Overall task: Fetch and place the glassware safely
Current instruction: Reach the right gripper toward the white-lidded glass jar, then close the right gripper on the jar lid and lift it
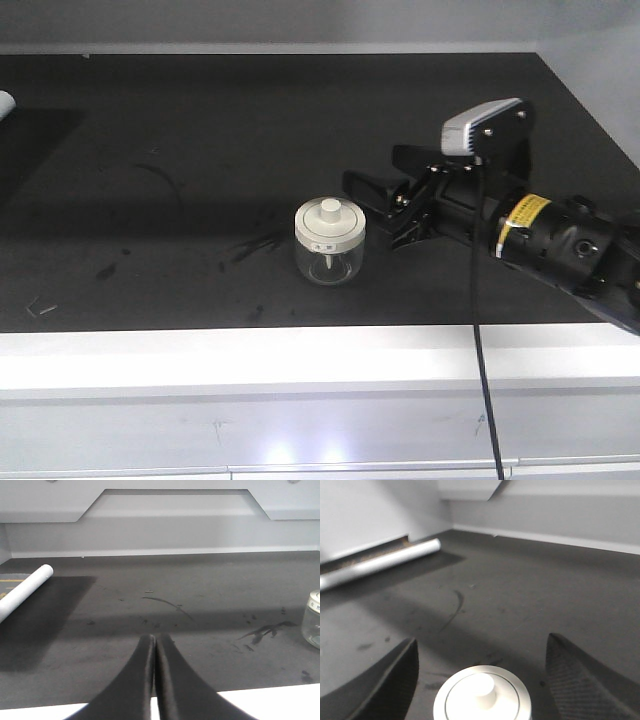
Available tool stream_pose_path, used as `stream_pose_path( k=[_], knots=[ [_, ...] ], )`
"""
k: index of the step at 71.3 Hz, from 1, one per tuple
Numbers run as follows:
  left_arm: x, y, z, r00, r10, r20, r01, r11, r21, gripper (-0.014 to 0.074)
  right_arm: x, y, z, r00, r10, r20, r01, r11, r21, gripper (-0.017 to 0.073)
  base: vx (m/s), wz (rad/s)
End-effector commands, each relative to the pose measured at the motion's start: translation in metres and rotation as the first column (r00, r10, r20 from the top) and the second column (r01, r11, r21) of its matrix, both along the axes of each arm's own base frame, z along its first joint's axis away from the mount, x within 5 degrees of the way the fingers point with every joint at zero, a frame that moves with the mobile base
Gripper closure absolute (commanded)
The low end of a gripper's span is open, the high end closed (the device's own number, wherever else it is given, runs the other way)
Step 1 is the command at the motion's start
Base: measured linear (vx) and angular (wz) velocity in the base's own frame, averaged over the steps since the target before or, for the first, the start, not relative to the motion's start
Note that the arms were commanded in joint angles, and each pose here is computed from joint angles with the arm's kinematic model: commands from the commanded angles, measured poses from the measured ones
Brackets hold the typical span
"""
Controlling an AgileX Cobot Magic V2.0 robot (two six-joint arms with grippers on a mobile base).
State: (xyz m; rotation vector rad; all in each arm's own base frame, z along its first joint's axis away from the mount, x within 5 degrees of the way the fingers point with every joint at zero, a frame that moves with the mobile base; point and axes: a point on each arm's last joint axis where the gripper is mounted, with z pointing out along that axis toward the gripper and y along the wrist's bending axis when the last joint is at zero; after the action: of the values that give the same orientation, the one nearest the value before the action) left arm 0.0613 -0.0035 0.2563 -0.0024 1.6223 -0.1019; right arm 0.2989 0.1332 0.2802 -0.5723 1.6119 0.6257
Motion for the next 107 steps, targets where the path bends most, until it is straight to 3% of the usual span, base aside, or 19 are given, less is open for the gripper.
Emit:
stream_pose_path(
  k=[1,25,65,89,107],
  knots=[
    [0.0,-0.001,0.016,0.996,-0.01,0.087,0.012,1.0,-0.023,0.0601,0.005,0.008,0.02,0.993,0.074,0.09,-0.078,0.996,0.033,0.0043,0.0,0.0],
    [0.0,-0.001,0.016,0.996,-0.01,0.087,0.012,1.0,-0.023,0.0601,0.022,0.021,-0.013,0.984,0.171,0.055,-0.172,0.985,0.031,0.0043,0.0,0.0],
    [0.0,-0.001,0.016,0.996,-0.01,0.087,0.012,1.0,-0.023,0.0601,0.043,0.028,-0.039,0.983,0.182,0.018,-0.182,0.983,0.01,0.0062,0.0,0.0],
    [0.0,-0.001,0.016,0.996,-0.01,0.087,0.012,1.0,-0.023,0.0601,0.046,0.03,-0.053,0.982,0.191,-0.004,-0.191,0.982,-0.009,0.0261,0.0,0.0],
    [0.0,-0.001,0.016,0.996,-0.01,0.087,0.012,1.0,-0.023,0.0601,0.046,0.03,-0.054,0.98,0.199,-0.003,-0.199,0.98,-0.02,0.0569,0.0,0.0]
  ],
)
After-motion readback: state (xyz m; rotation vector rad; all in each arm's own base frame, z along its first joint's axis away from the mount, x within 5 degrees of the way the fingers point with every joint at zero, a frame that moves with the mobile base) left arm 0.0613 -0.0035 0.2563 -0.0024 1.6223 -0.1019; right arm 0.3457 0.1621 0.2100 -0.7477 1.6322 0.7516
